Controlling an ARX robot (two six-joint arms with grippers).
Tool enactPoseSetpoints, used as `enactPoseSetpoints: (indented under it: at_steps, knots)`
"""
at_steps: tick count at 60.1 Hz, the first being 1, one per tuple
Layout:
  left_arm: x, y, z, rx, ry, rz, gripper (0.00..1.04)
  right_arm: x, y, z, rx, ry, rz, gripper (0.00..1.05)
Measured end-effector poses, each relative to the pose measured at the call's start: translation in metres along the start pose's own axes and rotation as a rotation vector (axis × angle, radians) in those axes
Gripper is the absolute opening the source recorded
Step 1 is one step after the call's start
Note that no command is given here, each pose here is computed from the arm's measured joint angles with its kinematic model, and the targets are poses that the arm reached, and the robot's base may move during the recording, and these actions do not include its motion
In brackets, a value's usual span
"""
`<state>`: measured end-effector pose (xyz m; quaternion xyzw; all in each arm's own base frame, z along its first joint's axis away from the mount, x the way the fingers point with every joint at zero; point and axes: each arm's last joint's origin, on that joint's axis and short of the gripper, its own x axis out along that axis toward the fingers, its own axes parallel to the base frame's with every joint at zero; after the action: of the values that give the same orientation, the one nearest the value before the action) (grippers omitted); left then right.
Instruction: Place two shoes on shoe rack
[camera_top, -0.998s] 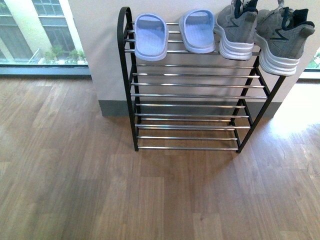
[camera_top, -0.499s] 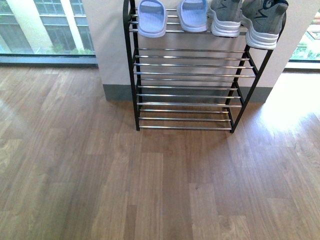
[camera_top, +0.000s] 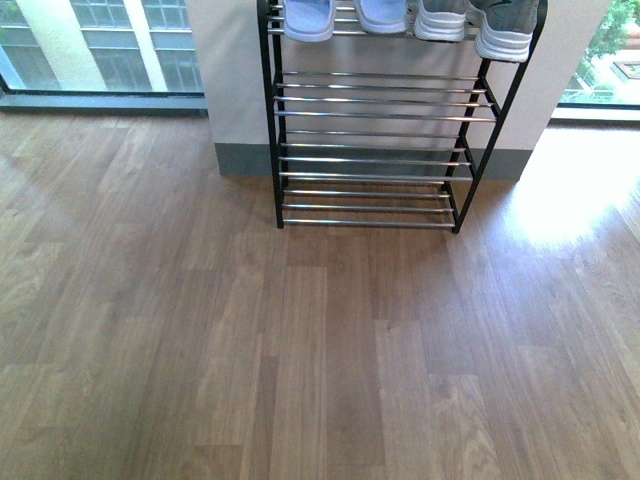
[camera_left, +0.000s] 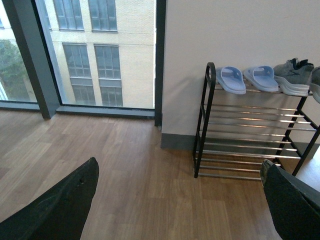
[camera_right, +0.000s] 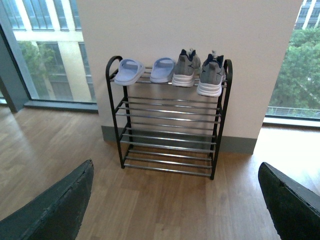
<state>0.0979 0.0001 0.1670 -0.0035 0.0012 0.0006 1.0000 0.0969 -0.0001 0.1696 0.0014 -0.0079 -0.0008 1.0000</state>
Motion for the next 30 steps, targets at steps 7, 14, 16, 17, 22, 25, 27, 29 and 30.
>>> enactPoseSetpoints:
  at_steps: [7,14,16,17,22,25,27,29,30]
  knots:
    - [0.0,0.0,0.0,0.0,0.0,0.0,0.95,0.0,0.0,0.0,0.0,0.0,0.0,0.95]
    - [0.0,0.0,0.0,0.0,0.0,0.0,0.95,0.0,0.0,0.0,0.0,0.0,0.0,0.95]
    - [0.0,0.0,0.0,0.0,0.0,0.0,0.95,0.0,0.0,0.0001,0.0,-0.001,0.0,0.95]
    - [0.0,0.0,0.0,0.0,0.0,0.0,0.95,0.0,0.0,0.0,0.0,0.0,0.0,0.95]
    - [0.0,0.0,0.0,0.0,0.0,0.0,0.95,0.0,0.0,0.0,0.0,0.0,0.0,0.95]
    - [0.0,0.0,0.0,0.0,0.0,0.0,0.95,0.0,0.0,0.0,0.0,0.0,0.001,0.95]
    - [0.0,0.0,0.0,0.0,0.0,0.0,0.95,0.0,0.0,0.0,0.0,0.0,0.0,0.95]
    - [0.0,0.0,0.0,0.0,0.0,0.0,0.95,0.0,0.0,0.0,0.0,0.0,0.0,0.95]
    - [0.0,0.0,0.0,0.0,0.0,0.0,0.95,0.0,0.0,0.0,0.0,0.0,0.0,0.95]
